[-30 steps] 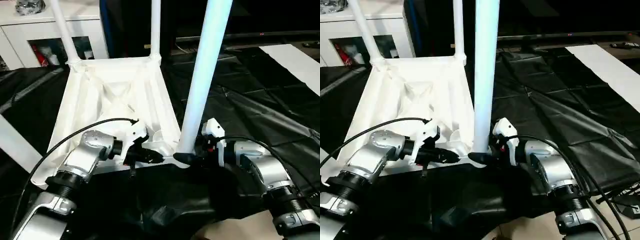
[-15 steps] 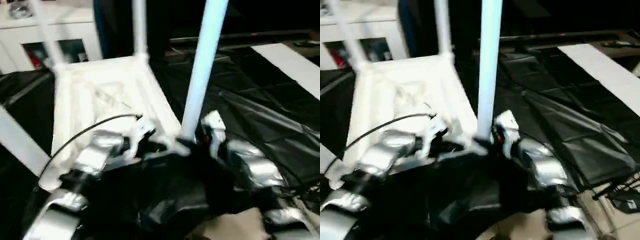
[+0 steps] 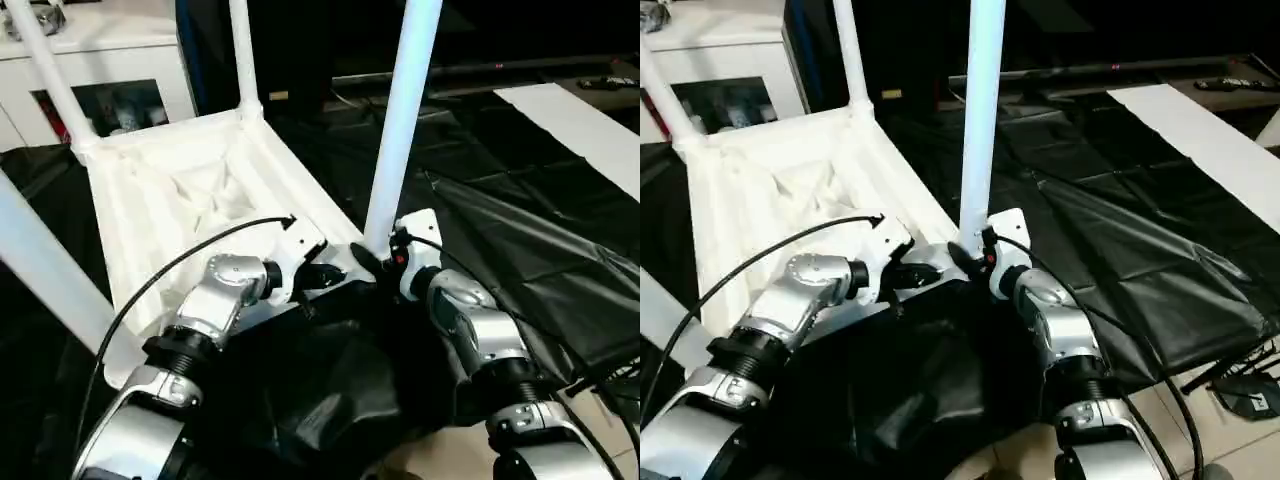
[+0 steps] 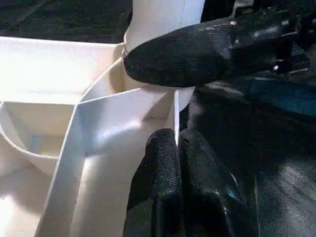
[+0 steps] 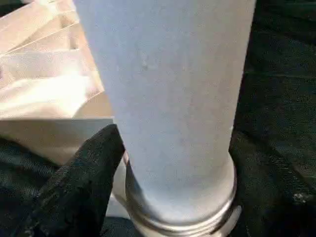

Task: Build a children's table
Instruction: Rotate leg to tighten

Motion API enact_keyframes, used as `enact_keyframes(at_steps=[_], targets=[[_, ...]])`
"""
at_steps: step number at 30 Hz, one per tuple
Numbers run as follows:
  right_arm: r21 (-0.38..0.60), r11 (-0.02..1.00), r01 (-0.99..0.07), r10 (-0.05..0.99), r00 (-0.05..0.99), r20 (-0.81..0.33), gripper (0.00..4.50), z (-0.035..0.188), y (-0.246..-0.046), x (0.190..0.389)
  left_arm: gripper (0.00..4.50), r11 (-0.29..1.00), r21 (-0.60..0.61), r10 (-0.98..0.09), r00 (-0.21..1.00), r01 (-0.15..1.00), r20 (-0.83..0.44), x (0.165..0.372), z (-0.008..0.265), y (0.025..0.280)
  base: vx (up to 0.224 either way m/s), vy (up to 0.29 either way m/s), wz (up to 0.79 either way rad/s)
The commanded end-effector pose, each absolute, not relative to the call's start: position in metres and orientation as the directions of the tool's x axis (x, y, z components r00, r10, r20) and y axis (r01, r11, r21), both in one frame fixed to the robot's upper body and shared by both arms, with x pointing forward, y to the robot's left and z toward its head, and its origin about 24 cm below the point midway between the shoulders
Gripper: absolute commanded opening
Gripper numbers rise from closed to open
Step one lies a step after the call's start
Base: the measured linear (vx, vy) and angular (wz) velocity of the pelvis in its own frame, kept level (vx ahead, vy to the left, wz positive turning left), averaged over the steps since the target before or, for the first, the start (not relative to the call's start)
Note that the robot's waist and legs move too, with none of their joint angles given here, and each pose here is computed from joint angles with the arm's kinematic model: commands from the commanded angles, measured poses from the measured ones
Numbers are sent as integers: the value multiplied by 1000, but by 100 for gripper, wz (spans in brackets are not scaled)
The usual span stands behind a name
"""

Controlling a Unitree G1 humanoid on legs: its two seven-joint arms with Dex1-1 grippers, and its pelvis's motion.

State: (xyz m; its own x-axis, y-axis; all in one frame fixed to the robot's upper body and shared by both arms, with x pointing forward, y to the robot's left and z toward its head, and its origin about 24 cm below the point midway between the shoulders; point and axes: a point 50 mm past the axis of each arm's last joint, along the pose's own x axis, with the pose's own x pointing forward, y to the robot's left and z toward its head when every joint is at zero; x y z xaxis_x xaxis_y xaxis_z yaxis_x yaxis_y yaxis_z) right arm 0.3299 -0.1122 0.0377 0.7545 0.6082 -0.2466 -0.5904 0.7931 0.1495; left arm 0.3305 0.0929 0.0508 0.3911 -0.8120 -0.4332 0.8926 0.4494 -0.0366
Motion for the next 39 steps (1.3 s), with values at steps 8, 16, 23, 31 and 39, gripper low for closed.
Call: enact_keyframes(at_steps=[8, 16, 23, 31, 39], targets=[[110, 544, -832, 823, 504, -261, 384, 42, -113, 311, 0, 223, -33, -915, 198, 974, -351, 316, 66, 92, 0, 0, 0], [119, 364, -924, 899, 315, -306, 384, 47, -133, 296, 0, 134, -75, -927, 99, 988, -361, 307, 68, 104, 0, 0, 0], [158, 306, -939, 913, 243, -328, 351, 47, -139, 292, 0, 89, -113, -926, 40, 990, -375, 301, 68, 110, 0, 0, 0], [153, 310, -938, 914, 250, -320, 270, 47, -138, 293, 0, 82, -122, -924, 30, 989, -380, 299, 68, 112, 0, 0, 0], [158, 466, -871, 856, 398, -330, 262, 37, -129, 300, 0, 219, -72, -912, 178, 973, -369, 313, 68, 100, 0, 0, 0]])
